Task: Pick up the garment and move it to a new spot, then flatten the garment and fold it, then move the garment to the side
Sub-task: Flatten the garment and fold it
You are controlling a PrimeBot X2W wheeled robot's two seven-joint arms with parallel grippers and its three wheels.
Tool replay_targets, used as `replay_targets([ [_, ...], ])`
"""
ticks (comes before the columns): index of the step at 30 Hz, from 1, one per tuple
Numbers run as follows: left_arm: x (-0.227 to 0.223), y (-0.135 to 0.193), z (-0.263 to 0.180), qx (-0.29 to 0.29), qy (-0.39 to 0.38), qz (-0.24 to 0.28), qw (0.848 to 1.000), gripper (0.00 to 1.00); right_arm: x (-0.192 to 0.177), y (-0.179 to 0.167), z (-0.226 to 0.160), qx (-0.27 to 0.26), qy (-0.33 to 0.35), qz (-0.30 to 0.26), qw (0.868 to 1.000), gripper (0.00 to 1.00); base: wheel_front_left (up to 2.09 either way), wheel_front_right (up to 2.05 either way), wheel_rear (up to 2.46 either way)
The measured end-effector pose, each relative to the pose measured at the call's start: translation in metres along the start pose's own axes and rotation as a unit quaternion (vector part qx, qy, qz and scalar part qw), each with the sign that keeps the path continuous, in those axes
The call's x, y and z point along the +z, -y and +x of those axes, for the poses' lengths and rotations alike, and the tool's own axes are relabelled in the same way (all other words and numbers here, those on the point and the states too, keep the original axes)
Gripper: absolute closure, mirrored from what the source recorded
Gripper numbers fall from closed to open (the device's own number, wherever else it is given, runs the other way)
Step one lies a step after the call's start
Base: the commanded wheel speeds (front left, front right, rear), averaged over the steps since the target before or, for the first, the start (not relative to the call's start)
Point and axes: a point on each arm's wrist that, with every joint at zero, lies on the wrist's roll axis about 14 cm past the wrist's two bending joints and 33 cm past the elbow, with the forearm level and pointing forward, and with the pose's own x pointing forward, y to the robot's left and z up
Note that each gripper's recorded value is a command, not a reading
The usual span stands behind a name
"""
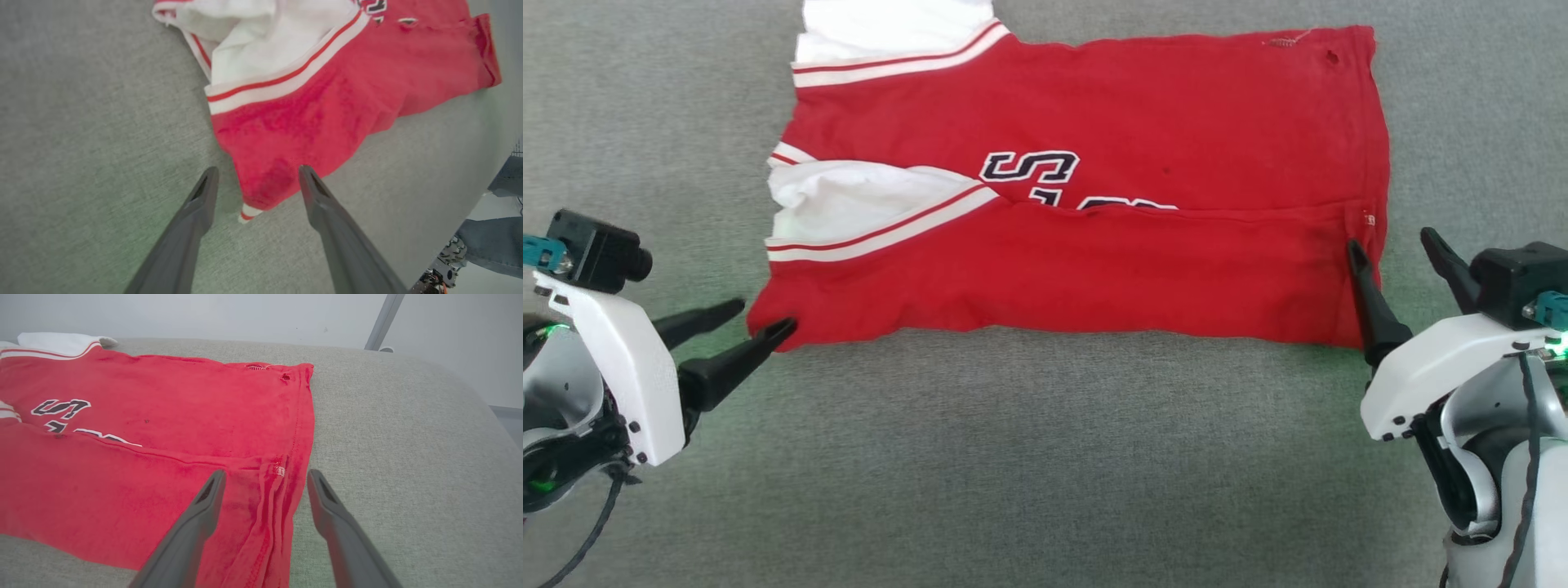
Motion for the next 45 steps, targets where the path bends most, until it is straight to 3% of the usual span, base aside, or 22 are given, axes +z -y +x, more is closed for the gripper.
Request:
replay_targets([
  [6,-0.027,-0.011,0.018,0.007,-0.070,-0.014,0.997,0.00,-0.007,0.005,0.000,-0.007,-0.009,0.000,1.000,0.00,0.00,0.00,0.00],
  [7,-0.027,-0.010,0.022,0.004,-0.075,-0.018,0.997,0.13,-0.008,0.007,-0.001,-0.009,-0.011,0.001,1.000,0.00,0.00,0.00,0.00],
  [8,-0.026,-0.009,0.025,-0.001,-0.077,-0.029,0.997,0.54,-0.010,0.008,-0.001,-0.011,-0.014,0.001,1.000,0.00,0.00,0.00,0.00],
  [10,-0.025,-0.007,0.031,-0.009,-0.084,-0.037,0.996,1.00,-0.016,0.011,-0.001,-0.015,-0.025,-0.002,1.000,0.00,0.00,0.00,0.00],
  [17,-0.024,-0.006,0.041,-0.018,-0.090,-0.032,0.995,1.00,-0.039,0.008,-0.005,-0.005,-0.101,-0.032,0.994,0.00,0.00,0.00,0.00],
  [28,-0.023,0.003,0.042,-0.032,-0.071,-0.032,0.996,1.00,-0.067,0.005,-0.001,0.022,-0.252,-0.079,0.964,0.00,0.00,0.00,0.00],
  [31,-0.024,0.004,0.040,-0.032,-0.063,-0.034,0.997,1.00,-0.069,0.002,0.002,0.028,-0.266,-0.080,0.960,0.84,0.00,0.00,0.00],
  [32,-0.026,0.004,0.039,-0.032,-0.062,-0.035,0.997,1.00,-0.069,0.001,0.003,0.030,-0.265,-0.080,0.960,1.00,0.00,0.00,0.00],
  [45,-0.059,0.037,-0.009,-0.052,-0.026,-0.073,0.996,1.00,-0.064,0.008,-0.030,0.033,-0.272,-0.085,0.958,1.00,0.00,0.00,0.00],
])
